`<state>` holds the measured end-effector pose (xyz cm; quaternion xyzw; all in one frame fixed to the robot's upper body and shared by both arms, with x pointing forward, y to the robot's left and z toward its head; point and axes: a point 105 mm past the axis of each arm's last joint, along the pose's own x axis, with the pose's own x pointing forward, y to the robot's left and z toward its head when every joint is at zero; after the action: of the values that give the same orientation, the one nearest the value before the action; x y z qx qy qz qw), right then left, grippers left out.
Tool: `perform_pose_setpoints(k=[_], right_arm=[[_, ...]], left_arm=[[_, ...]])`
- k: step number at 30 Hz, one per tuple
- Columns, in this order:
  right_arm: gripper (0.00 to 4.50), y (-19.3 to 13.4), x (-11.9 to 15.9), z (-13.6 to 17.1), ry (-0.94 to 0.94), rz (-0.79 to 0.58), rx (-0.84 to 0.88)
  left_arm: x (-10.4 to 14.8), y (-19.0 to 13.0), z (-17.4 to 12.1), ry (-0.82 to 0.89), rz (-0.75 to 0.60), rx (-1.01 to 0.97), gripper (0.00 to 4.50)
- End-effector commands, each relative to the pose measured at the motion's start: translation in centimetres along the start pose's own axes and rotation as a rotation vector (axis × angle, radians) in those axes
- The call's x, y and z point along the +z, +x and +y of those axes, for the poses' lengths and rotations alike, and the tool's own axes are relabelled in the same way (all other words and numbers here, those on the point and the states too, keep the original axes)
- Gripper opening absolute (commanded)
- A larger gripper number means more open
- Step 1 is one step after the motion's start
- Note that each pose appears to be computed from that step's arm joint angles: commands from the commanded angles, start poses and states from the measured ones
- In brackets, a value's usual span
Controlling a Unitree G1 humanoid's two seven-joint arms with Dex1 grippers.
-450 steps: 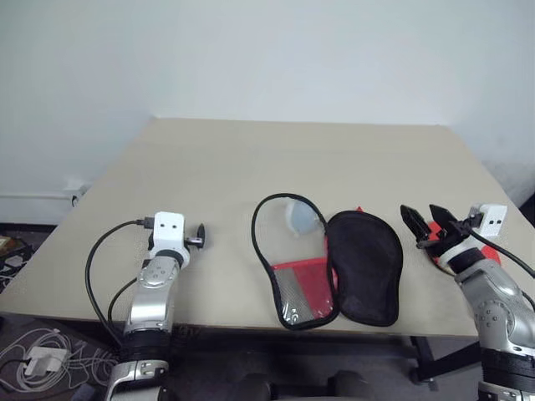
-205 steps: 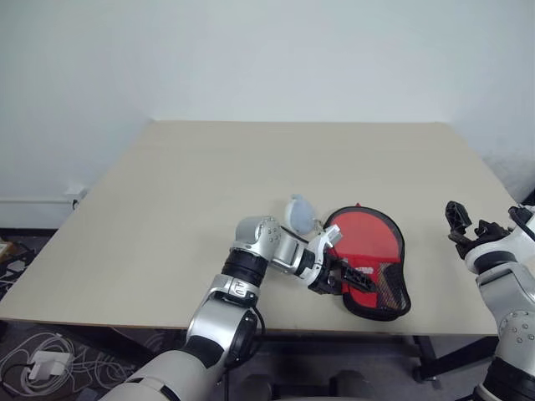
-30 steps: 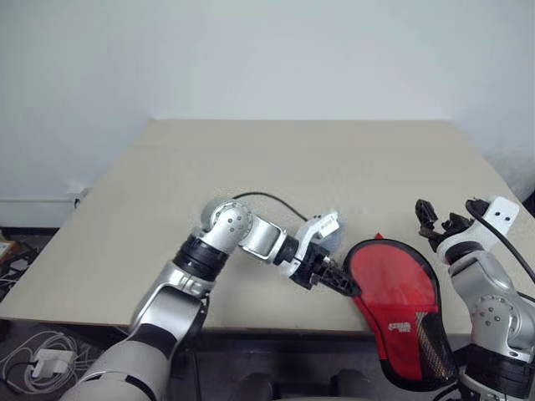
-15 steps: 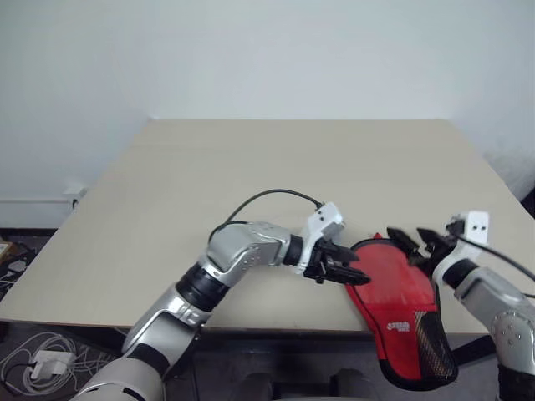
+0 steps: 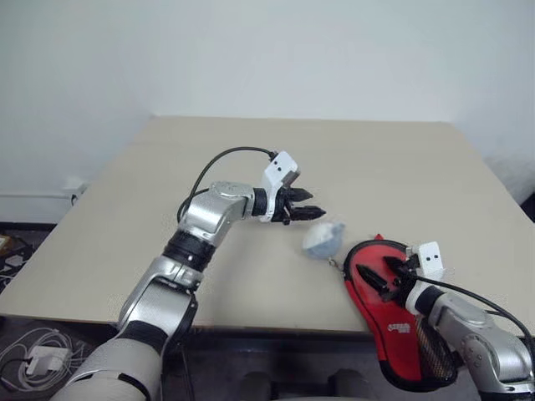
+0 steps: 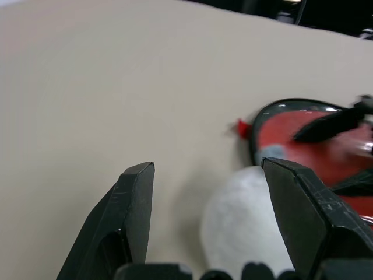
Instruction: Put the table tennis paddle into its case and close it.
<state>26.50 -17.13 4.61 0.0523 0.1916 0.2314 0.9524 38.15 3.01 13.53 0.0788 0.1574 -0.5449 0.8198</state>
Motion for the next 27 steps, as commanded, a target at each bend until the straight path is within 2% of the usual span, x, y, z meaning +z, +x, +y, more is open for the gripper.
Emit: perform_pose_setpoints(k=[1,7,11,15,21,25,27], right_arm=[[4.5,0.3,-2.6,-1.4,0.043,0.065,-0.073],[4.5,0.0,-3.7,-2.5,0.004,0.099,-0.124],[4.5,0.0,-4.1,-2.7,-0.007,0.108,-0.142],[4.5,0.0,-4.6,-2.8,-0.02,0.123,-0.152],[4.5,0.4,-4.5,-3.1,-0.031,0.125,-0.169],[4.5,0.6,-4.4,-3.2,-0.027,0.121,-0.17],[4.5,0.7,-4.5,-3.1,-0.027,0.124,-0.17]], left_arm=[[0.3,0.7,-0.4,0.077,0.01,-0.025,3.08],[-2.1,0.7,-3.4,0.088,0.036,-0.214,3.08],[-4.5,0.5,-3.6,0.079,0.135,-0.236,3.08],[-5.7,0.8,-3.1,0.081,0.18,-0.203,3.08],[-5.4,2.2,-2.7,0.047,0.154,-0.171,3.08],[-5.0,2.6,-3.4,0.009,0.112,-0.218,3.08],[-4.6,2.9,-2.9,-0.043,0.088,-0.19,2.7]])
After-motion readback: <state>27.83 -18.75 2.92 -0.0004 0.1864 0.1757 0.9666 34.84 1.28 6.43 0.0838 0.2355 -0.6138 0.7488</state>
